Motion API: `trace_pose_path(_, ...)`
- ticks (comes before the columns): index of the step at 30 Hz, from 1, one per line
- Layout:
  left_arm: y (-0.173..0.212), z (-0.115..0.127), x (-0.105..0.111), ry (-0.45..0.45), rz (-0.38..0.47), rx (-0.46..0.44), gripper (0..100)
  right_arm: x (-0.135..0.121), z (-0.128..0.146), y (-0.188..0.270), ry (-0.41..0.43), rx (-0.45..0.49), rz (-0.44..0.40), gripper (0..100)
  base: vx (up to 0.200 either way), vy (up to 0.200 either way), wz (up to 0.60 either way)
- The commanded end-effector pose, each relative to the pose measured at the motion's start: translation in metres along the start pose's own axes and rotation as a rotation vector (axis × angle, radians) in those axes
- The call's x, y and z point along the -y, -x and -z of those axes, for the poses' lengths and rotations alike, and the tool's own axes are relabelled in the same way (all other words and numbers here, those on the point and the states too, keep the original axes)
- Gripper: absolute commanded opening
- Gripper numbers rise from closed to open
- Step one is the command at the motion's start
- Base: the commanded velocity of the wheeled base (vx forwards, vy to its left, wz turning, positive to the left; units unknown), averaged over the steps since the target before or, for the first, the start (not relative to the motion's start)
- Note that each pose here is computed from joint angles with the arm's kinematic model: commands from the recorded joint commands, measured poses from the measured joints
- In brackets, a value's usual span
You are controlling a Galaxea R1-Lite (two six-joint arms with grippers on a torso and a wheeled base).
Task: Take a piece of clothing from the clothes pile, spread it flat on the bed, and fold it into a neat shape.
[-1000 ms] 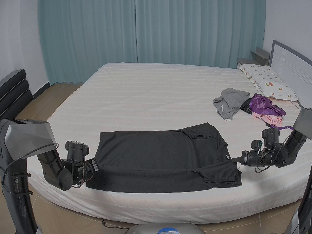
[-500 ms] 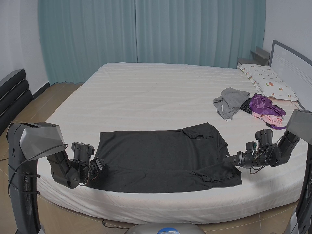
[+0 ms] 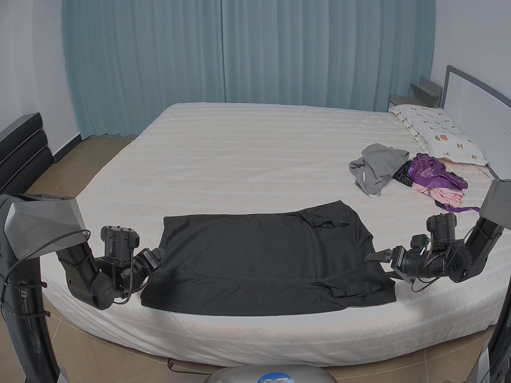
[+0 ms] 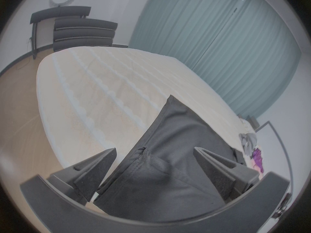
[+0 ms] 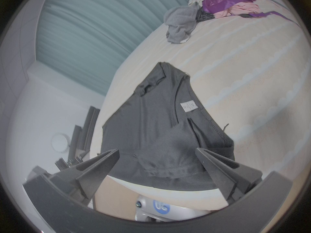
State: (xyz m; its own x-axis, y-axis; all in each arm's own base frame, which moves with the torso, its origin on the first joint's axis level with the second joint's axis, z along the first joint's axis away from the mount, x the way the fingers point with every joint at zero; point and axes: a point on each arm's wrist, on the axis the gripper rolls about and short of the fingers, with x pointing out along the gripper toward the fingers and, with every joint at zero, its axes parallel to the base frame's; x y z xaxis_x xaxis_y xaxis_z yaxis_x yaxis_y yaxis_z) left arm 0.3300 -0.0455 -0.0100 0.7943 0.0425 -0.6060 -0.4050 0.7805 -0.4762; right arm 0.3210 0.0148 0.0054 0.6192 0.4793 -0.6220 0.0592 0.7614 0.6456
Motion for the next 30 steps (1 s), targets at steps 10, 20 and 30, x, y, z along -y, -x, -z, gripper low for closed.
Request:
trace_pose_path(10, 0.009, -0.009, -0.007, 0.11, 0.065, -0.057, 100, 0.009, 0.005, 0.005, -0.109, 0.037, -0.017, 100, 0.16, 0.0, 0.0)
trace_pose_path(20, 0.007, -0.016, -0.012, 0.129, 0.122, -0.107, 100, 0.011, 0.007, 0.002, -0.115, 0.025, -0.015, 100, 0.02, 0.0, 0.0)
trace_pose_path(30, 0.004, -0.006, -0.017, 0.035, 0.108, -0.236, 100, 0.013, 0.008, 0.001, -0.109, 0.021, -0.012, 100, 0.0, 0.0, 0.0)
